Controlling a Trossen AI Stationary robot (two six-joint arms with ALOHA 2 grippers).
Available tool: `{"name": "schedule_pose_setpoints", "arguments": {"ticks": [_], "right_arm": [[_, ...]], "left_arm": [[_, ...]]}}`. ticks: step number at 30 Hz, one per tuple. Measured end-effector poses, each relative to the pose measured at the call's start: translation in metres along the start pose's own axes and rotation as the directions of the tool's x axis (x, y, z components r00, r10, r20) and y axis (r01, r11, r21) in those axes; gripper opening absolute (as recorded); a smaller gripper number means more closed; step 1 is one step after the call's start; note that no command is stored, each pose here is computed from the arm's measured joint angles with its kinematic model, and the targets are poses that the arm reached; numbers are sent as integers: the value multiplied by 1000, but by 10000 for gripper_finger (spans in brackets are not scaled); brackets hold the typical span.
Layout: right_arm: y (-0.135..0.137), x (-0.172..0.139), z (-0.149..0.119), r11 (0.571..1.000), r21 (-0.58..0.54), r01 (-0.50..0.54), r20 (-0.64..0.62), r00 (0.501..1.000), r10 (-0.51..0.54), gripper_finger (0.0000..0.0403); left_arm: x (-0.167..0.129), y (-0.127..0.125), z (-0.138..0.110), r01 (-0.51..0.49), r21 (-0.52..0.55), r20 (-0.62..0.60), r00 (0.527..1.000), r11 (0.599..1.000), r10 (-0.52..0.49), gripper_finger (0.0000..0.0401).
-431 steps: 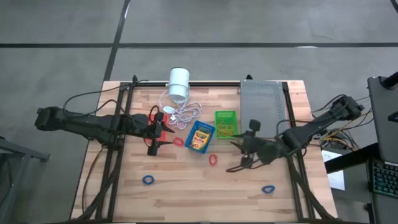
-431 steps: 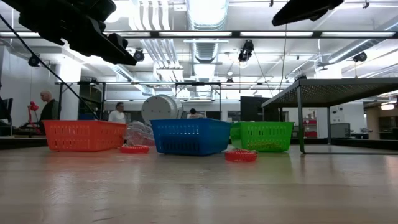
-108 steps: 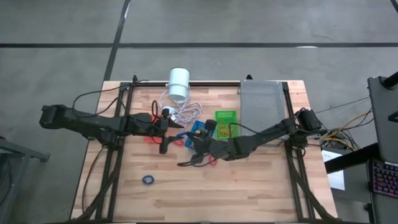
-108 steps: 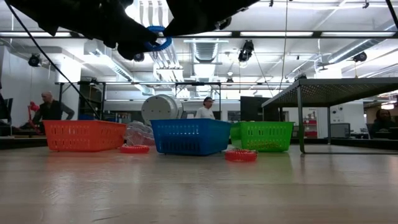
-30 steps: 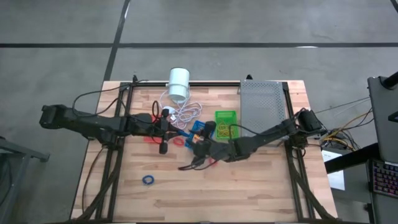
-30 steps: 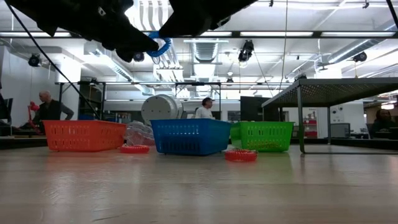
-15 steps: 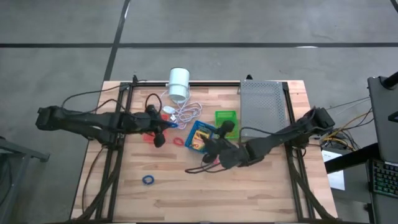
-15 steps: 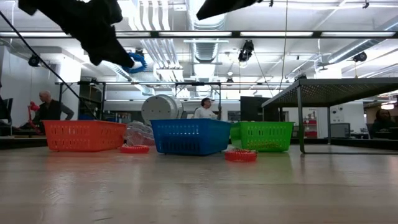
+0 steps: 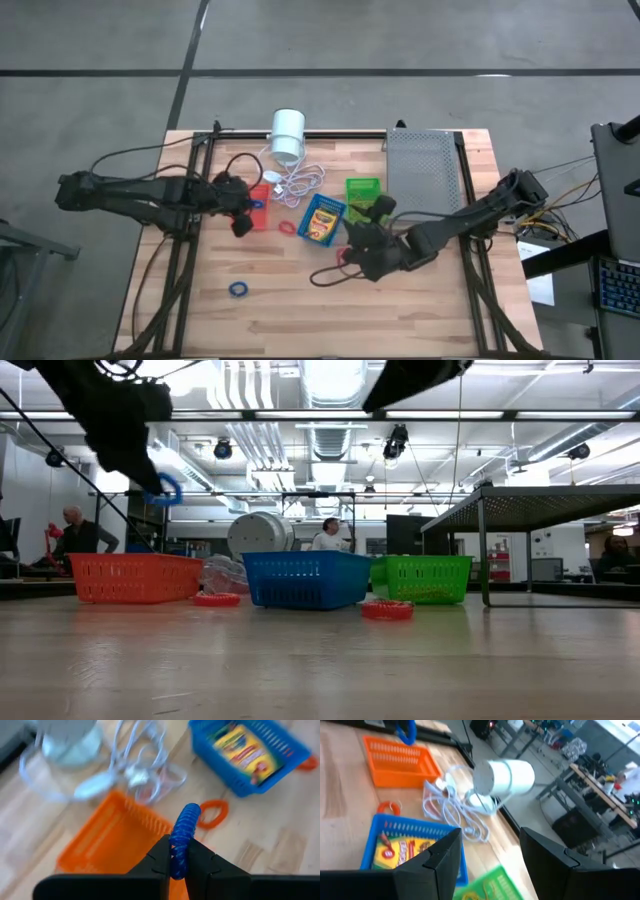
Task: Pick & Place Office Desk Supplies
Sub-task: Put the blue spring keychain into the orange bin
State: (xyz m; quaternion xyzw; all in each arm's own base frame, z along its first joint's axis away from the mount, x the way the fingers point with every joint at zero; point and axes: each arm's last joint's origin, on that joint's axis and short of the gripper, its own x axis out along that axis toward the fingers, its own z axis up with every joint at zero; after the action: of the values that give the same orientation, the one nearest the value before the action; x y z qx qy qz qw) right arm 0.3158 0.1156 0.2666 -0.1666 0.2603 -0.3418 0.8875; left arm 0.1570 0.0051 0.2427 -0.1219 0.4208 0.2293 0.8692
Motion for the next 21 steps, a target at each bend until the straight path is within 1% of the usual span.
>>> {"name": "schedule_pose_setpoints", "arguments": {"ticks": [2,5,11,18,21], "right_arm": [[-2,0,-4,1000,12,9,-24,1000,-8,199],[-3,0,-8,1000,14,18,-48,999,-17,199],[-4,0,-9,1000,10,19,-50,999,-18,199],[-6,2,-9,1000,3,28,-58,998,-27,199],[-6,4,-9,999,5,32,-60,998,-32,199]], "left_arm": [[0,3,-5,-27,-30,-50,998,999,26,35],[1,4,-9,-50,-40,-89,995,998,46,35],[15,5,-22,-57,-28,-104,993,998,54,35],[39,10,-49,-77,-4,-145,987,997,76,37],[46,11,-56,-79,-2,-149,986,997,78,38]]}}
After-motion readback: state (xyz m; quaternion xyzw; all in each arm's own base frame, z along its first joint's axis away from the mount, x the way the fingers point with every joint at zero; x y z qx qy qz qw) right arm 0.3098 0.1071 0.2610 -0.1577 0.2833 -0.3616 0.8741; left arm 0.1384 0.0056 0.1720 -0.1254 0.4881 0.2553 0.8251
